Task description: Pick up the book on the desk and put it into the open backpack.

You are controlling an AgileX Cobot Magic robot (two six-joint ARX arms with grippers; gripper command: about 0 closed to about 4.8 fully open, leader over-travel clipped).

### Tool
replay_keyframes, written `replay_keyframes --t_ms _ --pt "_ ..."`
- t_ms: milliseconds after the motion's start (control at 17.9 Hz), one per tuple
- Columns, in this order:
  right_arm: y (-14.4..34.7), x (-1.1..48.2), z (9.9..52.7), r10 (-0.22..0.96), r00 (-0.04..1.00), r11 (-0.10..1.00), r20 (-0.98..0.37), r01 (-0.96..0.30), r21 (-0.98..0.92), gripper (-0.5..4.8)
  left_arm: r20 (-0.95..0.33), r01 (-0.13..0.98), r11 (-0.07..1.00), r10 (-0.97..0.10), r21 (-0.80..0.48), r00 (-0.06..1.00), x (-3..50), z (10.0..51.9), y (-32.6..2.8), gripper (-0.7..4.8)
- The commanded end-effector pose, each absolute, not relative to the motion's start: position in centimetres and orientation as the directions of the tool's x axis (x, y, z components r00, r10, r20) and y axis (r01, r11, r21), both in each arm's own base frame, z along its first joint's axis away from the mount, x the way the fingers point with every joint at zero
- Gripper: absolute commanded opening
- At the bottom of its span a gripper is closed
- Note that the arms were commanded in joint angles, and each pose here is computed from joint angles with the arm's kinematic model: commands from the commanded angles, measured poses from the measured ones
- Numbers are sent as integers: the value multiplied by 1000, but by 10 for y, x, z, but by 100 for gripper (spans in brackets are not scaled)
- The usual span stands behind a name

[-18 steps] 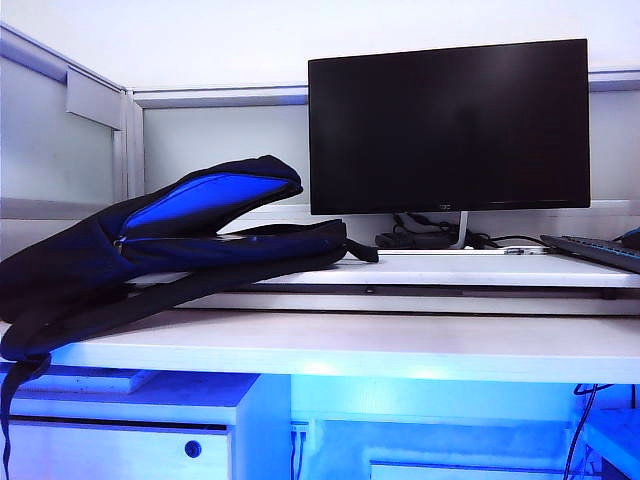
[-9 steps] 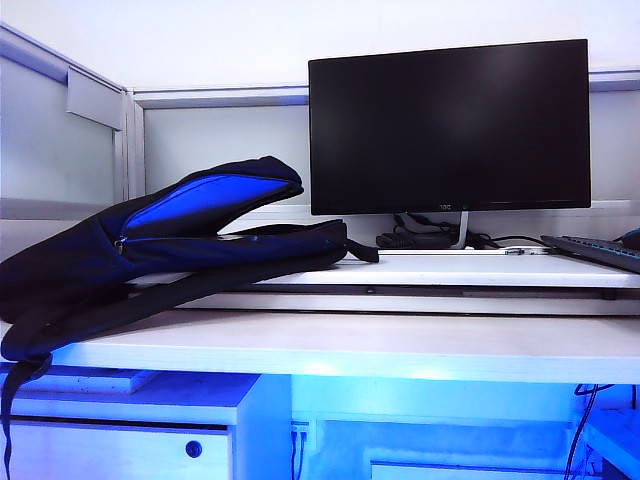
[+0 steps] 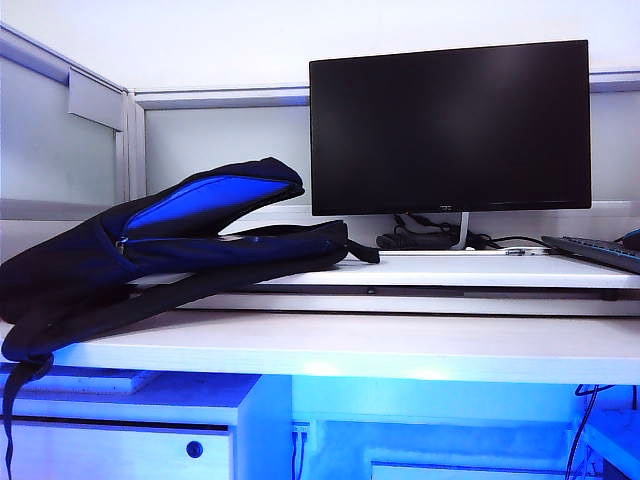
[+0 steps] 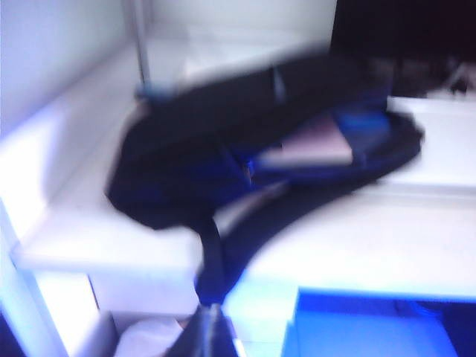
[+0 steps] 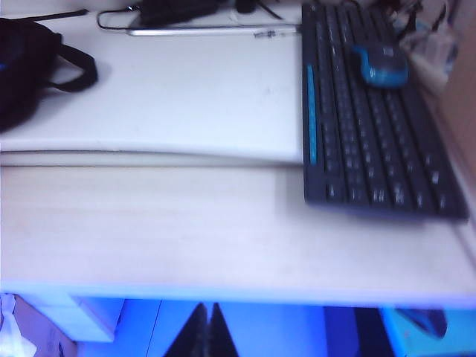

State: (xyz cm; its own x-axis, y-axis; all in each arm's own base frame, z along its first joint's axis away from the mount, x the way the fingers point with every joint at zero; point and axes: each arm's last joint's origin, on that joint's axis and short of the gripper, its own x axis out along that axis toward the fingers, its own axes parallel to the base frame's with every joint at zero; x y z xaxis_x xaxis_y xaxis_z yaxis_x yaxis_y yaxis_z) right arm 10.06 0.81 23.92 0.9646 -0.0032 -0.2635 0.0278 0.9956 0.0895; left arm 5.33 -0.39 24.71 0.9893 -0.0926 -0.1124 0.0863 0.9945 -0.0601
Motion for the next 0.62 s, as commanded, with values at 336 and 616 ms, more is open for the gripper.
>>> replay_keyframes --t_ms 336,616 --pt "7 90 167 5 984 987 -178 24 159 -6 -136 26 982 -52 -188 989 74 211 -4 -6" --pt "7 90 153 3 965 988 -261 37 147 -6 -227 37 985 -75 -166 971 87 169 -5 -6"
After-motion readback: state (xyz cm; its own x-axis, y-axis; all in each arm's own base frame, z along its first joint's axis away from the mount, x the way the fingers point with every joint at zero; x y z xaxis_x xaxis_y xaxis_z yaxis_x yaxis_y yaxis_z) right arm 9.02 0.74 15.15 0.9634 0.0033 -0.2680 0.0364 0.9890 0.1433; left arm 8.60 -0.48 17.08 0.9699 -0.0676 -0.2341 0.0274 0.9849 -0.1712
